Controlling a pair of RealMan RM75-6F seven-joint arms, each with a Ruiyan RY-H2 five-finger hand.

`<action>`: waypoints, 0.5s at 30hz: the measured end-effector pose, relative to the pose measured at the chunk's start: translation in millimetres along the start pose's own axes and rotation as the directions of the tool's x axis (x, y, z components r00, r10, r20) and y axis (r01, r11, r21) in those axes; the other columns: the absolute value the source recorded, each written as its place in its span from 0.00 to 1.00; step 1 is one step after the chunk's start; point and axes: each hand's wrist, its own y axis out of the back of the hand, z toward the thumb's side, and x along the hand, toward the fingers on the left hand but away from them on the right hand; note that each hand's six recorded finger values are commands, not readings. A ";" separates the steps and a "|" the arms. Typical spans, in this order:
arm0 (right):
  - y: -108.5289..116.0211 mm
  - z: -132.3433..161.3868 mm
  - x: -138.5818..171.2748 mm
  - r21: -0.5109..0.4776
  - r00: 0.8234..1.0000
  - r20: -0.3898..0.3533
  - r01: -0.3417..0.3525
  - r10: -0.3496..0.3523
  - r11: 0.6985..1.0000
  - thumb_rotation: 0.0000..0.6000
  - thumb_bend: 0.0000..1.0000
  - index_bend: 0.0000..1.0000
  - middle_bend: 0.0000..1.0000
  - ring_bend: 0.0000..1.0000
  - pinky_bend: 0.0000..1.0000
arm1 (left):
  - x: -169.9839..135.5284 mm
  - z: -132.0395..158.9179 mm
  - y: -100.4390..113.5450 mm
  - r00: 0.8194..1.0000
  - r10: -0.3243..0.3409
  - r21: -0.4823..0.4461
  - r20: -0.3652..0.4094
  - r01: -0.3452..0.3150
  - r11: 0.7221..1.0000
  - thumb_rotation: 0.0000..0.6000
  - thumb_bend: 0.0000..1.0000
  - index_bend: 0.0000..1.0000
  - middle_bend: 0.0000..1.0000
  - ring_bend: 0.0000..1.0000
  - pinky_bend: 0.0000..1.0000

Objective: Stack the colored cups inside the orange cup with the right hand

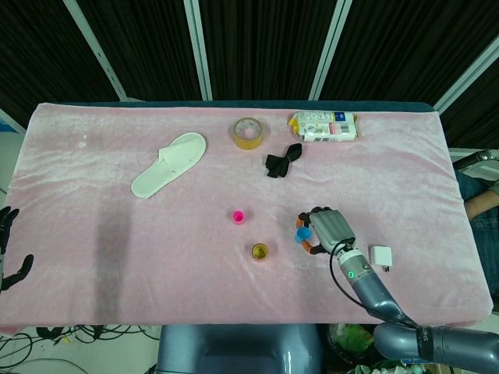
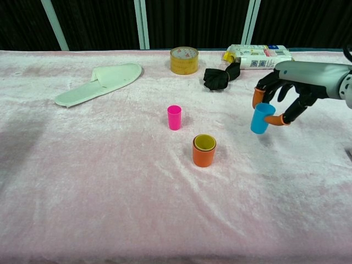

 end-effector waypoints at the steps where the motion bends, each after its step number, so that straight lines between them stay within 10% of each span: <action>1: 1.8 9.4 2.2 -0.008 1.000 -0.017 -0.005 0.005 1.000 1.00 0.38 0.55 0.48 0.27 0.26 | -0.1 0.0 0.1 1.000 0.000 0.000 0.000 0.000 1.000 1.00 0.34 0.07 0.05 0.00 0.01; 15: -5.3 80.0 1.4 0.026 0.990 -0.141 -0.005 0.008 1.000 1.00 0.38 0.55 0.48 0.27 0.26 | 0.1 0.8 0.8 1.000 0.002 -0.007 0.007 -0.002 1.000 1.00 0.34 0.07 0.05 0.00 0.01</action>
